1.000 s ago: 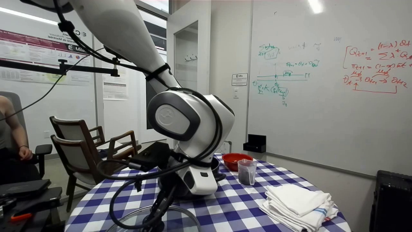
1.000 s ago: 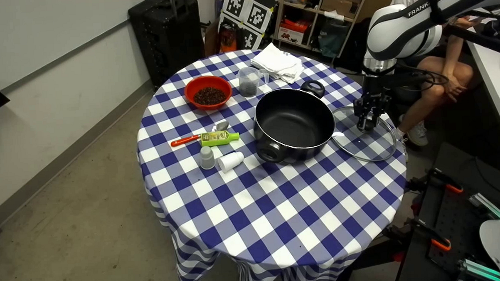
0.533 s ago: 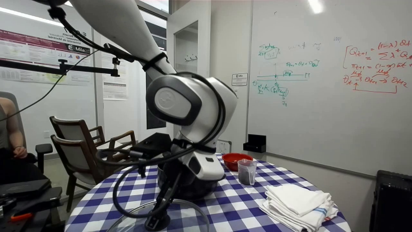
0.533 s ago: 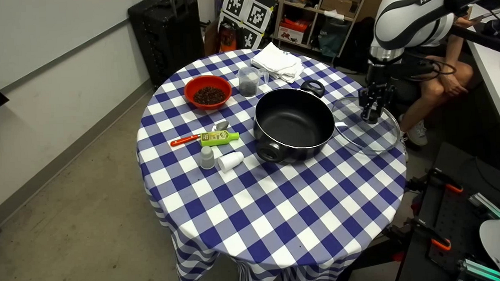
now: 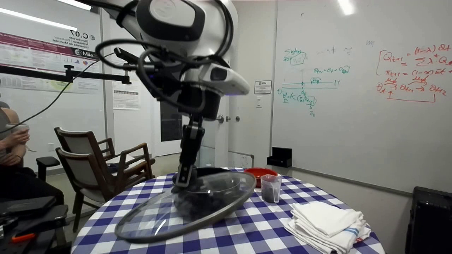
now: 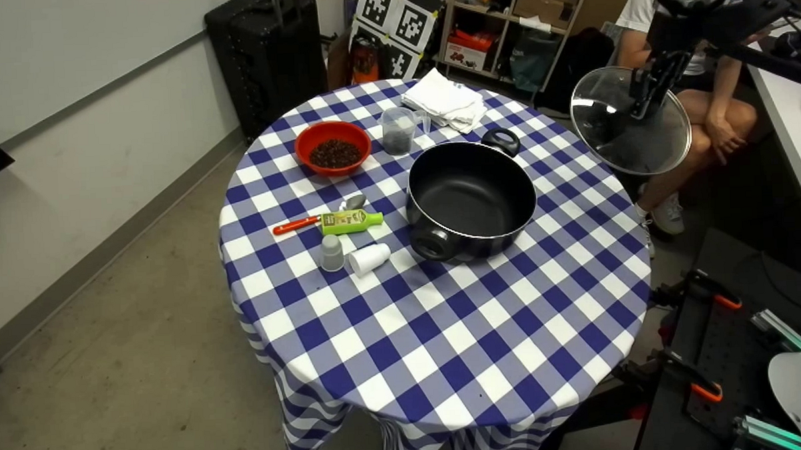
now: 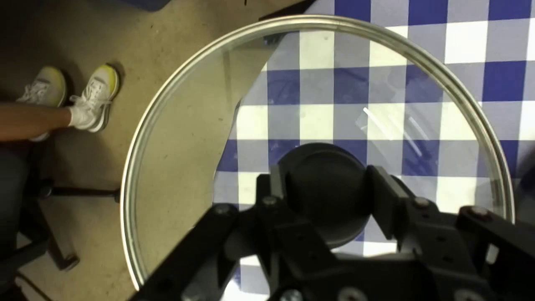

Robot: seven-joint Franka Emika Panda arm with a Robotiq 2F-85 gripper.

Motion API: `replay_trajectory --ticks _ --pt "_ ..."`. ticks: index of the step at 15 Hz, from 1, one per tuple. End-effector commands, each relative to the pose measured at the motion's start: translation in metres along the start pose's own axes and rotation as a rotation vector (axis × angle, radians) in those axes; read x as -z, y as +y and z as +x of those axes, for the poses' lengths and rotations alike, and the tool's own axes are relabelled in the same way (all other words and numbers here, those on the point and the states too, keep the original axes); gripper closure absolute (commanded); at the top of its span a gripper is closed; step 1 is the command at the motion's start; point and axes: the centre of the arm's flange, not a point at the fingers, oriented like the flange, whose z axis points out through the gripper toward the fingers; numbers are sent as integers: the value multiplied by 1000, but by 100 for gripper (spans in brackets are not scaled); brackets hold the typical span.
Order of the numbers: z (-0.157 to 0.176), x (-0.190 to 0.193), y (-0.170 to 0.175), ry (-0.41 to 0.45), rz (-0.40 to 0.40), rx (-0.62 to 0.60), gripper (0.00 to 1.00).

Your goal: Pick the lid and cover the pot

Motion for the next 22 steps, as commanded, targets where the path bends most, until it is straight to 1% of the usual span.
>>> replay_trajectory --ticks 1,3,5,6,8,10,13,16,18,22 --pt "-35 83 -37 116 -63 148 75" --pt "-47 124 -68 164 -86 237 75" --pt "-59 161 -109 213 -102 329 75" --pt "-61 174 -134 239 -109 378 75" --pt "-71 193 -167 293 -123 474 75" --pt "-79 202 -200 348 -134 574 75" --pt "-79 195 -235 413 -136 722 75" --pt "-59 173 -262 448 -135 846 75" --pt "-42 154 -278 431 -135 894 75" --pt "-21 112 -293 363 -136 950 75"
